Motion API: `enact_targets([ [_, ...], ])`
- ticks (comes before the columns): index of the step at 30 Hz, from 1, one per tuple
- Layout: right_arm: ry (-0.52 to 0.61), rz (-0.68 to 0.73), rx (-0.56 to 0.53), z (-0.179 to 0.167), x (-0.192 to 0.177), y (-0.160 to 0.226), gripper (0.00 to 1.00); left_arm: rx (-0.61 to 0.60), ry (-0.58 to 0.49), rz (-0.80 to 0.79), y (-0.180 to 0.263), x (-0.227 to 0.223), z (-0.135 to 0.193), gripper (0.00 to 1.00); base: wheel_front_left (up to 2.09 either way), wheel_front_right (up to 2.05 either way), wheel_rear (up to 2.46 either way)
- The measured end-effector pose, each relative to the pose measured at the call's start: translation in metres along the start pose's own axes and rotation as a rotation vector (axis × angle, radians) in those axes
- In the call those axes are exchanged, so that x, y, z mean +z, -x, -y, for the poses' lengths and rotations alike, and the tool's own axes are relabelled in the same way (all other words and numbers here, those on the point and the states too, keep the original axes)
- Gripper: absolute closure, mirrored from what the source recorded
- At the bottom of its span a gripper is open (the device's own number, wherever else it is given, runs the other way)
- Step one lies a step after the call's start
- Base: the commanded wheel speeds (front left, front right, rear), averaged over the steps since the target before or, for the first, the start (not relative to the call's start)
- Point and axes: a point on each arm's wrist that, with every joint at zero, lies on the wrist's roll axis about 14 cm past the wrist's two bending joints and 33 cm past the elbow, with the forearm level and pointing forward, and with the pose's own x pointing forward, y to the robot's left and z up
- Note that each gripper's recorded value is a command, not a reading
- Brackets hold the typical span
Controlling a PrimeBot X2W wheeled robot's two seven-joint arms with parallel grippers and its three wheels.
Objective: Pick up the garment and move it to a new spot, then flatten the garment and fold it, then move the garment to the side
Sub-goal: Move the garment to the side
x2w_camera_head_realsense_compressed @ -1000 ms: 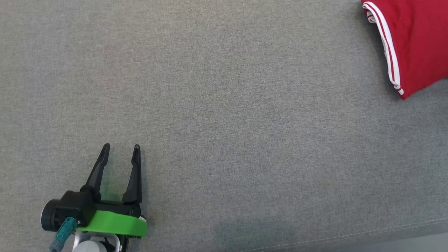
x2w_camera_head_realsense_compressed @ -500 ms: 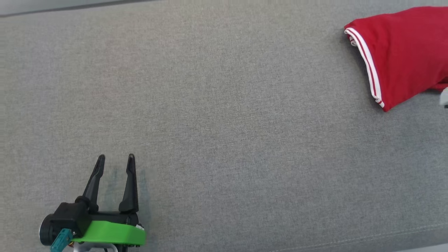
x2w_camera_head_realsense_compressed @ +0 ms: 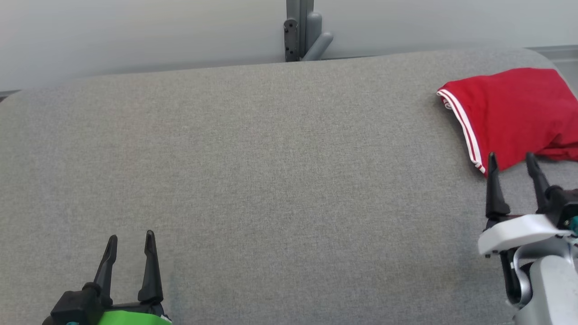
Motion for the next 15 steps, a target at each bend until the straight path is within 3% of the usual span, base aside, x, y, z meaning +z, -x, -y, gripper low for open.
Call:
enact_targets([
  [7, 0.021, -0.087, 0.052, -0.032, -0.027, 0.045, 0.00, 0.037, 0.013, 0.021, 0.014, 0.007, -0.010, 0.00, 0.00, 0.00, 0.00],
  [15, 0.015, -0.104, 0.081, -0.045, -0.033, 0.065, 0.00, 0.048, 0.017, -0.016, 0.018, -0.005, -0.013, 0.00, 0.00, 0.00, 0.00],
])
